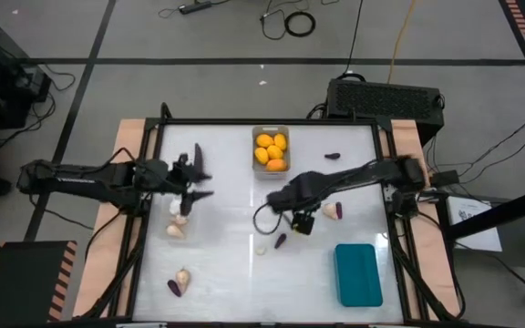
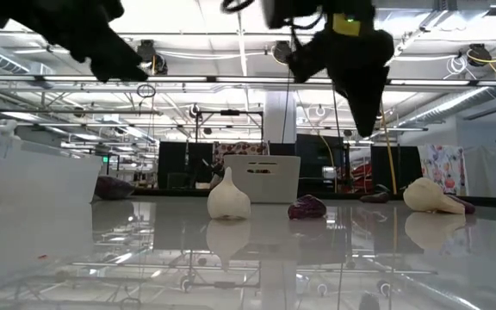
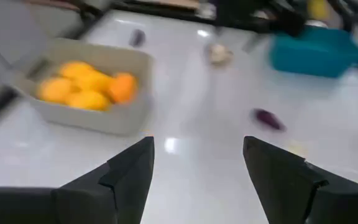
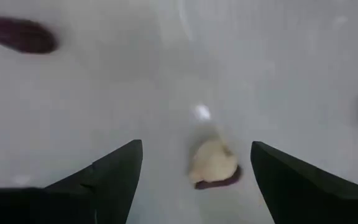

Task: Sort produce into baskets
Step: Put the garlic into the transparent bin

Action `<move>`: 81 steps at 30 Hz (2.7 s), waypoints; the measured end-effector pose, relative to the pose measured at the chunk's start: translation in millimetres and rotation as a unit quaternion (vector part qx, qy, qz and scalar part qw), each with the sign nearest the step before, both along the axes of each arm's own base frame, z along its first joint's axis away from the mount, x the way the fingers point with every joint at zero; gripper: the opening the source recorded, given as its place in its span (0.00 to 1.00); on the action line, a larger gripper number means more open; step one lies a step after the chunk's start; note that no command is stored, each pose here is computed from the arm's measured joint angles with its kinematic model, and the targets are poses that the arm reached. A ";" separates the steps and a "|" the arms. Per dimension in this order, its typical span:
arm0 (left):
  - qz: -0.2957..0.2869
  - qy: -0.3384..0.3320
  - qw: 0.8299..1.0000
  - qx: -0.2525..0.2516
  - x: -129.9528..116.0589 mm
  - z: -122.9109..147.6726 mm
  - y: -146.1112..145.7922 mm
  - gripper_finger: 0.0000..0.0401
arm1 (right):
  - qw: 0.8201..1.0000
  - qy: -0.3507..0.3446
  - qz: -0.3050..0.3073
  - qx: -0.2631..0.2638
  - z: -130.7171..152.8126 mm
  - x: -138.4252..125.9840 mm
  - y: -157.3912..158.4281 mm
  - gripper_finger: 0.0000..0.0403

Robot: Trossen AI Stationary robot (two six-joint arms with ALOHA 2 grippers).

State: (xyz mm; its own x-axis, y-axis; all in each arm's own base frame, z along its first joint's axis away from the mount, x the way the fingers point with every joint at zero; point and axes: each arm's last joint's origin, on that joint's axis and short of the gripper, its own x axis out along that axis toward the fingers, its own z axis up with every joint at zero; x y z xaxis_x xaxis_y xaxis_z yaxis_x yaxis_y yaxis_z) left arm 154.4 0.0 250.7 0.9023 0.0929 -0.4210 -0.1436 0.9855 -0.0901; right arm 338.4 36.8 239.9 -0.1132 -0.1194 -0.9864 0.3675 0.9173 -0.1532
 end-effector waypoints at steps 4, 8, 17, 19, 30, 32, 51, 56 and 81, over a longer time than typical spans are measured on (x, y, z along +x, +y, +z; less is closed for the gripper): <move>-0.049 -0.018 0.998 -0.039 -1.1 3.3 -20.2 0.63 | 0.999 -0.028 -0.017 0.003 -9.2 -37.0 -13.5 0.73; -0.094 -0.061 0.991 -0.066 -1.7 11.3 -44.3 0.63 | 0.999 -0.043 -0.026 0.000 -25.7 -64.8 -23.3 0.73; -0.098 -0.094 0.986 -0.099 -7.7 15.0 -95.3 0.63 | 0.999 -0.034 0.011 -0.009 -74.9 -91.0 -38.3 0.73; -0.073 -0.077 0.988 -0.109 -8.3 14.9 -100.9 0.63 | 0.999 -0.034 0.016 -0.002 -81.0 -93.8 -38.6 0.73; 0.013 -0.049 0.996 -0.076 -3.1 5.0 -106.3 0.63 | 0.997 -0.016 -0.034 -0.064 -84.5 -102.8 -44.5 0.73; 0.015 -0.046 0.996 -0.072 -1.8 3.3 -107.3 0.63 | 0.996 -0.002 -0.055 -0.066 -83.5 -106.5 -48.6 0.73; 0.022 -0.021 0.999 -0.043 4.1 -7.8 -112.0 0.63 | 0.932 0.035 -0.360 -0.034 -54.5 -176.8 -118.4 0.73; 0.022 -0.020 0.999 -0.043 4.3 -8.2 -112.2 0.63 | 0.922 0.023 -0.387 -0.011 -70.9 -196.3 -118.9 0.73; 0.028 -0.022 0.998 -0.049 4.3 -8.5 -111.8 0.63 | 0.922 -0.155 -0.323 0.144 -87.1 -167.4 -98.8 0.73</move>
State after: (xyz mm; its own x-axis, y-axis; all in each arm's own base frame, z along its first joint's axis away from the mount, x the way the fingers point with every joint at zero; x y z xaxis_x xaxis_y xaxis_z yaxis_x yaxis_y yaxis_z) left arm 158.8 -111.8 242.2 0.9142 0.1046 -0.3915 -0.1929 0.9620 -0.1933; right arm 171.0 -62.0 152.8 0.2246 0.1452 -0.9636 0.8371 0.4775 0.2670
